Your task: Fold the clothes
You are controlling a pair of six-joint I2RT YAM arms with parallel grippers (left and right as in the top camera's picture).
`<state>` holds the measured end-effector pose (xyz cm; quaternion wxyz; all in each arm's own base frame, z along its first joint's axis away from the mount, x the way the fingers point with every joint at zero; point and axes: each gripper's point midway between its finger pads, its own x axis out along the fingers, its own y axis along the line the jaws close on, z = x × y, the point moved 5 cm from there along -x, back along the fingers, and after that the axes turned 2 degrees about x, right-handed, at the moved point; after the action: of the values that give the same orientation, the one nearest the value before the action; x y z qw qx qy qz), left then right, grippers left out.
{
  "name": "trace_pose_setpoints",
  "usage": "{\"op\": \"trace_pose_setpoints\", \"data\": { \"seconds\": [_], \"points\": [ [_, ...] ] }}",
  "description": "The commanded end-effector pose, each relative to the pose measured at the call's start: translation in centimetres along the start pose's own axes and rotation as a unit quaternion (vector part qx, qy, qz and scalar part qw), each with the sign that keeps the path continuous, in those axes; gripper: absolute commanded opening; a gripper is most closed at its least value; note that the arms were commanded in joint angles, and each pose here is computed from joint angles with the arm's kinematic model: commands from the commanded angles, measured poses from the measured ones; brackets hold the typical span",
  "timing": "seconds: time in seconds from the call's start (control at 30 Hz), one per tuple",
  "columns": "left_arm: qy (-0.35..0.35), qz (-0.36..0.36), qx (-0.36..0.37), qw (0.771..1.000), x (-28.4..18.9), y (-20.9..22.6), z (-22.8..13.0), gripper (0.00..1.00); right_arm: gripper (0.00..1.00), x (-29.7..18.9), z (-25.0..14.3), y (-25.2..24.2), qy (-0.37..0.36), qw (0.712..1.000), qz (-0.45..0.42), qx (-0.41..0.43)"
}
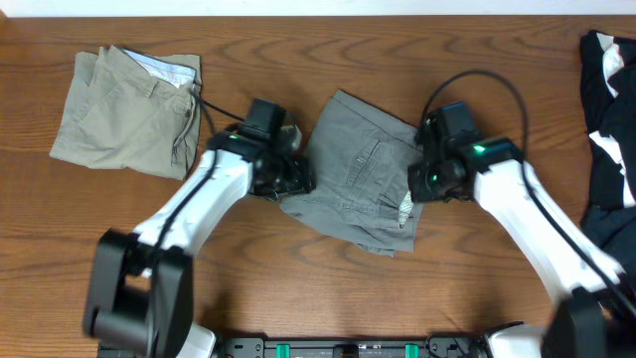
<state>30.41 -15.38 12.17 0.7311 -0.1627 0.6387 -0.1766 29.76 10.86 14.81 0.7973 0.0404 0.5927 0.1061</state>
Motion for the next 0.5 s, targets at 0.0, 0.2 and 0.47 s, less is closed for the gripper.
{"op": "trace_pose_setpoints", "data": {
  "seconds": [0.0,0.2,0.47],
  "points": [
    [-0.026,-0.017,0.003,1.0,-2.4,-0.7,0.8,0.56,0.01,-1.5,1.6,1.5,-0.045,0.998,0.053,-0.001],
    [-0.032,0.009,-0.001,0.999,-1.9,0.2,0.9,0.57,0.01,0.0,4.1,2.2,-0.087,0.993,0.076,-0.009],
    [-0.048,0.019,0.023,0.998,0.4,1.7,3.0,0.66,0.01,3.7,2.9,3.7,-0.013,0.988,0.152,-0.004]
  ]
}}
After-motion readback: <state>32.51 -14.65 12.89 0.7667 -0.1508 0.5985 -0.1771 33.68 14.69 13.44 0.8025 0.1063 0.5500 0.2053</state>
